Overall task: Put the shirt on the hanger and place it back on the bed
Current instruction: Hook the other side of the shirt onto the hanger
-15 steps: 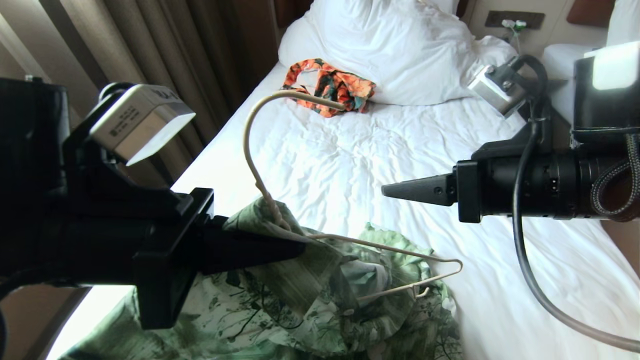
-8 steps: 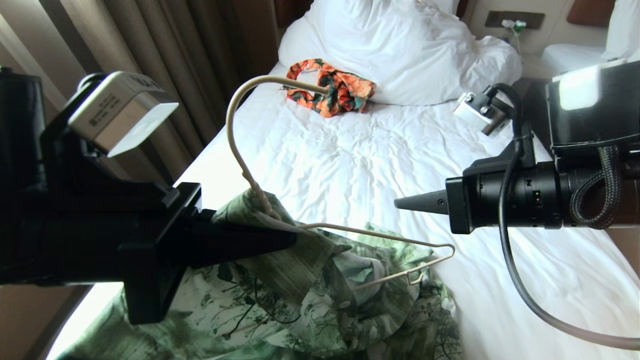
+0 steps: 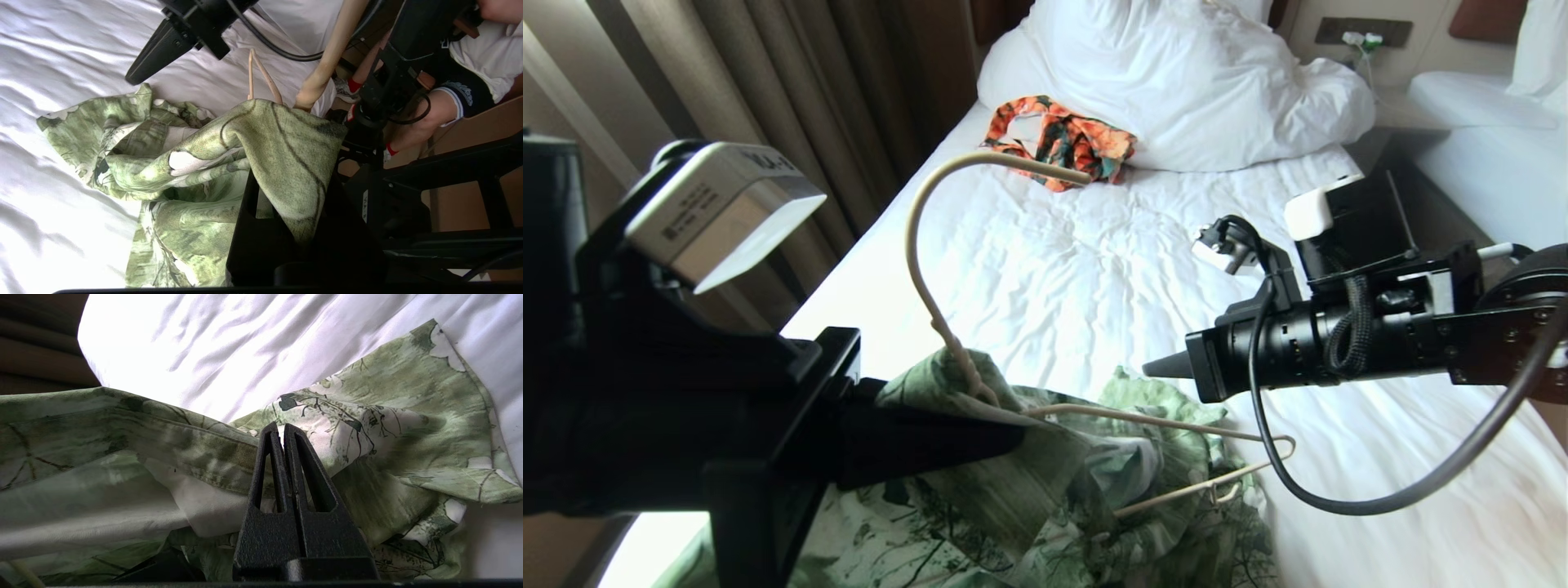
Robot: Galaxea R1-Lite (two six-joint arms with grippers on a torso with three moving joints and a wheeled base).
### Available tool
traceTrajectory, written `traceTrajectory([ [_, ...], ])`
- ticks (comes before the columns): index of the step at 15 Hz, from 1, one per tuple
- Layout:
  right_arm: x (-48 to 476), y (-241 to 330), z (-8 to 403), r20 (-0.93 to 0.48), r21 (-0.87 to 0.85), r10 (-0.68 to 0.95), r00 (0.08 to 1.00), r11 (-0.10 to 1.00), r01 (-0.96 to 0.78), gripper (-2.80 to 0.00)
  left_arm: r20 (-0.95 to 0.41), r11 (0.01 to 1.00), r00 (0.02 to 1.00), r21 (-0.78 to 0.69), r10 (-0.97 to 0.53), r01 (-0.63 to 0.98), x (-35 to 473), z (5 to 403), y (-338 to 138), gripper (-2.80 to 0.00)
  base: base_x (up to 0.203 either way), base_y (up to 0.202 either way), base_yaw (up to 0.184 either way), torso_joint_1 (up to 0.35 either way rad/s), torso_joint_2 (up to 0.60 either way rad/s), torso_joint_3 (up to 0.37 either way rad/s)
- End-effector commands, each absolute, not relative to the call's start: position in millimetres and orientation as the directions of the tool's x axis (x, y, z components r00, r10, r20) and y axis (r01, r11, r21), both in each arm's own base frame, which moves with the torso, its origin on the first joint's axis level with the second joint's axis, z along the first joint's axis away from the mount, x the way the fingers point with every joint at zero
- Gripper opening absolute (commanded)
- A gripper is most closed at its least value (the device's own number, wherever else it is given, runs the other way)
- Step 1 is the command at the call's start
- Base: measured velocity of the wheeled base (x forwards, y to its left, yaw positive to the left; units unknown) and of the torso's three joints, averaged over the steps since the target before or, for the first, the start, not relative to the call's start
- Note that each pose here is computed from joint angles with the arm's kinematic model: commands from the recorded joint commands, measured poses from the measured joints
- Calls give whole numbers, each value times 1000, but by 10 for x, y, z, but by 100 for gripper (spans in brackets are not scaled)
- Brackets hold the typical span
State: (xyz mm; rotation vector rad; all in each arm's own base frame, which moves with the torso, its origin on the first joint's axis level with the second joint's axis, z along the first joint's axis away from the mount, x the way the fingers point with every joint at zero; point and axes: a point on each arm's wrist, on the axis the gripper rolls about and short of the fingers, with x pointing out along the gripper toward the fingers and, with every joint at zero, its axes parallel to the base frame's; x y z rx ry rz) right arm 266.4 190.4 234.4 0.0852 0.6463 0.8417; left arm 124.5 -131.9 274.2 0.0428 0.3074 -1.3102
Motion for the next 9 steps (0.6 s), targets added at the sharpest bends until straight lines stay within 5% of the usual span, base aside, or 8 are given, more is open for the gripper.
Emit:
traceTrajectory([
  [1, 2781, 1997, 2225, -544, 326, 707, 453, 675, -662, -280, -248, 248, 207, -150, -946, 957, 1206, 2732, -1317, -280, 0, 0, 0, 0, 0, 0],
  [9, 3087, 1162, 2181, -404, 626, 894, 190, 423, -655, -280, -187, 301, 275, -129, -943, 945, 1148, 2904, -1243, -280, 0, 0, 0, 0, 0, 0],
])
